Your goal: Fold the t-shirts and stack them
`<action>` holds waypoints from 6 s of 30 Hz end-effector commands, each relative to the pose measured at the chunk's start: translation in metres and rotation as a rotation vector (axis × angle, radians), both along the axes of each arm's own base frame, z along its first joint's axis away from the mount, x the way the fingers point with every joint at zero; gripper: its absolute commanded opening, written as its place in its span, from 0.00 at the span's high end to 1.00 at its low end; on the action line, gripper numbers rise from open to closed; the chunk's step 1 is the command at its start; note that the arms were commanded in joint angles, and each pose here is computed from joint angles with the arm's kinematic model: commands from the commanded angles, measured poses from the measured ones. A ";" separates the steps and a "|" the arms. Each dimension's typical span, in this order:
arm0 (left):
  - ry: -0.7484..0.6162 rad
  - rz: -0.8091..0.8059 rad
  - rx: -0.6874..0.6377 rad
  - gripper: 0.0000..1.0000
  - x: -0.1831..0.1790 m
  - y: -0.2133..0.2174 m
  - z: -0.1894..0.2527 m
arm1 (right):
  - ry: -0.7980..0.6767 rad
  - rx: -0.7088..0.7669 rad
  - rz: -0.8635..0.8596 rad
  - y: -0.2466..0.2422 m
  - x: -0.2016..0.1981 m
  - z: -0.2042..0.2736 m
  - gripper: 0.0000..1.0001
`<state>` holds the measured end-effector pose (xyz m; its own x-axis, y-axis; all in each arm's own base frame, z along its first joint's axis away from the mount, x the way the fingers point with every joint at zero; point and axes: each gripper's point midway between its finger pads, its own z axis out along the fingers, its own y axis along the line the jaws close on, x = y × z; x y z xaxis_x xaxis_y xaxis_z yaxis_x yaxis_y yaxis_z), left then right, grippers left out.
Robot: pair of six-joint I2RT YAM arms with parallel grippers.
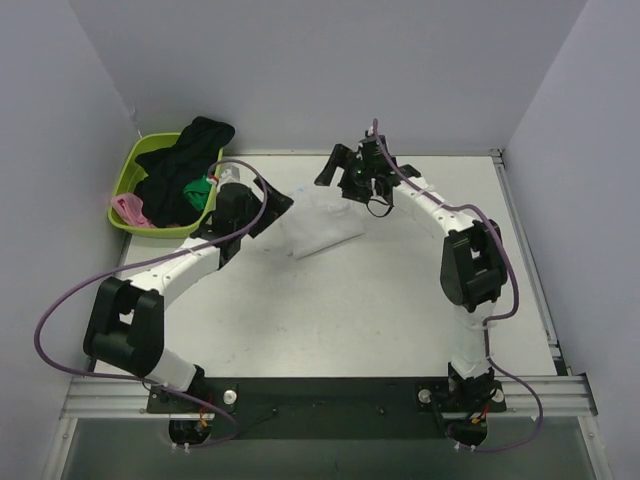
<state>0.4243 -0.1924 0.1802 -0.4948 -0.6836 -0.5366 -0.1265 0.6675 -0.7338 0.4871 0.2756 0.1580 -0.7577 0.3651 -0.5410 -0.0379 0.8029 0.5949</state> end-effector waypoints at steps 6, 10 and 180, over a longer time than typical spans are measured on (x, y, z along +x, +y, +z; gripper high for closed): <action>0.069 -0.007 0.018 0.03 -0.056 0.011 -0.029 | 0.081 0.172 0.135 0.054 0.005 -0.055 0.06; 0.072 -0.007 0.042 0.03 -0.072 0.020 -0.027 | 0.128 0.184 0.150 0.057 -0.003 -0.080 0.07; 0.088 0.175 0.160 0.08 -0.029 0.057 -0.048 | -0.211 -0.540 -0.100 -0.035 -0.070 -0.009 0.00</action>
